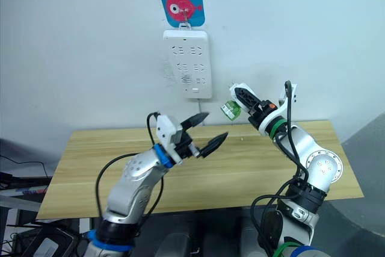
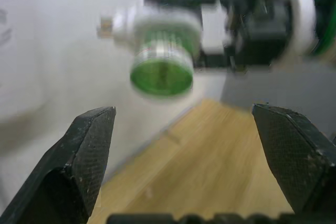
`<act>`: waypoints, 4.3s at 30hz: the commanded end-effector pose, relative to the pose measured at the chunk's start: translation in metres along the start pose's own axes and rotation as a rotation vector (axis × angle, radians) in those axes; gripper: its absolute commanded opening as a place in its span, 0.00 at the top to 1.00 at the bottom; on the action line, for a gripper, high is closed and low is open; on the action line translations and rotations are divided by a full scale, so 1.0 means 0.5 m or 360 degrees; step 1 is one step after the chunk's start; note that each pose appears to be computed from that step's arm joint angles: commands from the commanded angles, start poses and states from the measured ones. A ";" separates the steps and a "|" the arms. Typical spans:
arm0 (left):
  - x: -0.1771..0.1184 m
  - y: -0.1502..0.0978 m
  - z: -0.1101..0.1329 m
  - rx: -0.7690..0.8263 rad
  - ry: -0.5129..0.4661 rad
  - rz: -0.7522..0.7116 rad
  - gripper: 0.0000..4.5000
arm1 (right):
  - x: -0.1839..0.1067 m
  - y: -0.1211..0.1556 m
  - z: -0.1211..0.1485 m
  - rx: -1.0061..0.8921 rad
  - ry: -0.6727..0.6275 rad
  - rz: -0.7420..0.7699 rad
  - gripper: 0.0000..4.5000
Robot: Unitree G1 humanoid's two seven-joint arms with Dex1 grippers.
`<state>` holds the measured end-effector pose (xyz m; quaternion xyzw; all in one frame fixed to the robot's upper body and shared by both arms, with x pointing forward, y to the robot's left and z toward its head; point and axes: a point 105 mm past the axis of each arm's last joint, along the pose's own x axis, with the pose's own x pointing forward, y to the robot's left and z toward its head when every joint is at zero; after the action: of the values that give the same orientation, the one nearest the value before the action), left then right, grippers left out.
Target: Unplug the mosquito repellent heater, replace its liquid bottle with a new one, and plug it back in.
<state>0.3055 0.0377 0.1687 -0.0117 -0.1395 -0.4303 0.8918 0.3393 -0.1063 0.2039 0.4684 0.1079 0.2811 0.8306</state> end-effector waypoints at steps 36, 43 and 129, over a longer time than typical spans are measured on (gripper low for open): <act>0.056 -0.008 0.026 0.0016 -0.0154 0.0026 0.00 | -0.024 0.046 -0.010 0.0024 0.0054 0.0053 0.33; 0.054 -0.018 0.022 -0.0009 -0.0150 -0.0021 0.31 | -0.023 0.050 -0.010 0.0023 0.0056 0.0065 0.33; -0.046 0.009 0.018 -0.1792 0.0545 -0.1043 0.34 | -0.107 0.033 -0.054 -0.0533 0.1365 0.0481 0.33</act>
<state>0.2856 0.0498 0.1611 -0.3554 0.2821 -0.6818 0.5738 0.2734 -0.1082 0.1974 0.1894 0.3326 0.5881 0.7125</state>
